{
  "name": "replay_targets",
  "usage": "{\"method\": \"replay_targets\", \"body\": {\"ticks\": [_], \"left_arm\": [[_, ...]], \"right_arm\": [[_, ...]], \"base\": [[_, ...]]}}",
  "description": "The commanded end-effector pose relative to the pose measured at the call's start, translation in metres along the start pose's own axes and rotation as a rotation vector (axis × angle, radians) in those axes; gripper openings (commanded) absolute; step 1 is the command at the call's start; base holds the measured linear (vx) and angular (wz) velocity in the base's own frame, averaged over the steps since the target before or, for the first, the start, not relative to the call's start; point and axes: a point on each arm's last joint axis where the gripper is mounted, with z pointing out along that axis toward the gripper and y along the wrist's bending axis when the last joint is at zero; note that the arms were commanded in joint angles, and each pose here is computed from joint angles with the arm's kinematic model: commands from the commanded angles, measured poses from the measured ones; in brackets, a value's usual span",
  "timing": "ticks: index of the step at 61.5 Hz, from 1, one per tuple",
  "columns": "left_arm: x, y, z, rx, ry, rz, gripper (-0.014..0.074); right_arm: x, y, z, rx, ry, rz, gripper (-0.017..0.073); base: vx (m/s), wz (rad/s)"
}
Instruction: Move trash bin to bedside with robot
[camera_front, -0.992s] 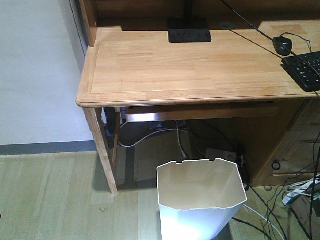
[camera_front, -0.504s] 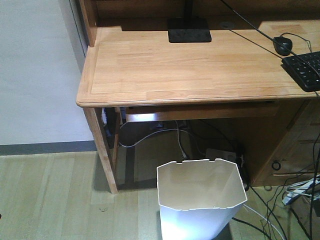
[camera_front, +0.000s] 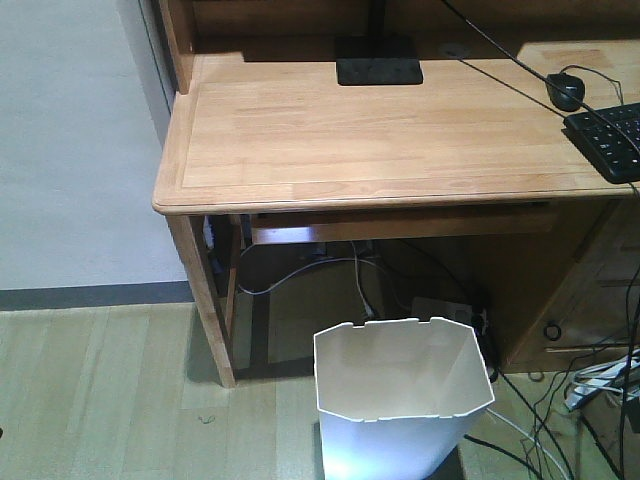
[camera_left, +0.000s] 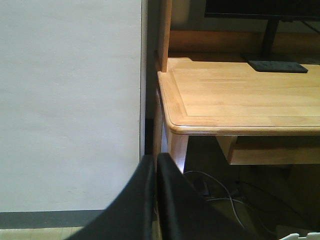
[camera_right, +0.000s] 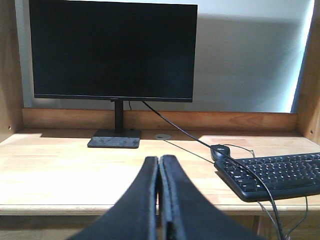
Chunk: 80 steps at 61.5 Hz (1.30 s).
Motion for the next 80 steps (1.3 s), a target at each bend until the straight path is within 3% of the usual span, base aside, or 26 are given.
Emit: {"method": "replay_targets", "body": {"ticks": [1, 23, 37, 47, 80], "left_arm": [[-0.003, 0.000, 0.000, 0.004, -0.072, -0.009, -0.0006], [-0.003, 0.000, 0.000, 0.004, -0.072, -0.009, -0.0006], [-0.003, 0.000, 0.000, 0.004, -0.072, -0.009, -0.0006], [-0.003, 0.000, 0.000, 0.004, -0.072, -0.009, -0.0006], [-0.003, 0.000, 0.000, 0.004, -0.072, -0.009, -0.0006]], "right_arm": [[-0.007, 0.000, -0.001, 0.002, -0.093, -0.049, -0.0009], [-0.051, -0.003, 0.002, 0.006, -0.153, -0.024, -0.0009], [-0.081, -0.007, 0.017, 0.005, -0.034, -0.016, -0.0009], [-0.090, -0.008, 0.032, 0.002, 0.054, 0.003, -0.0009], [-0.093, -0.008, 0.037, 0.000, 0.060, 0.003, -0.0006]], "base": [[0.00, 0.00], [0.00, 0.00], [0.00, 0.00], [0.00, 0.00], [0.00, 0.00]]}}
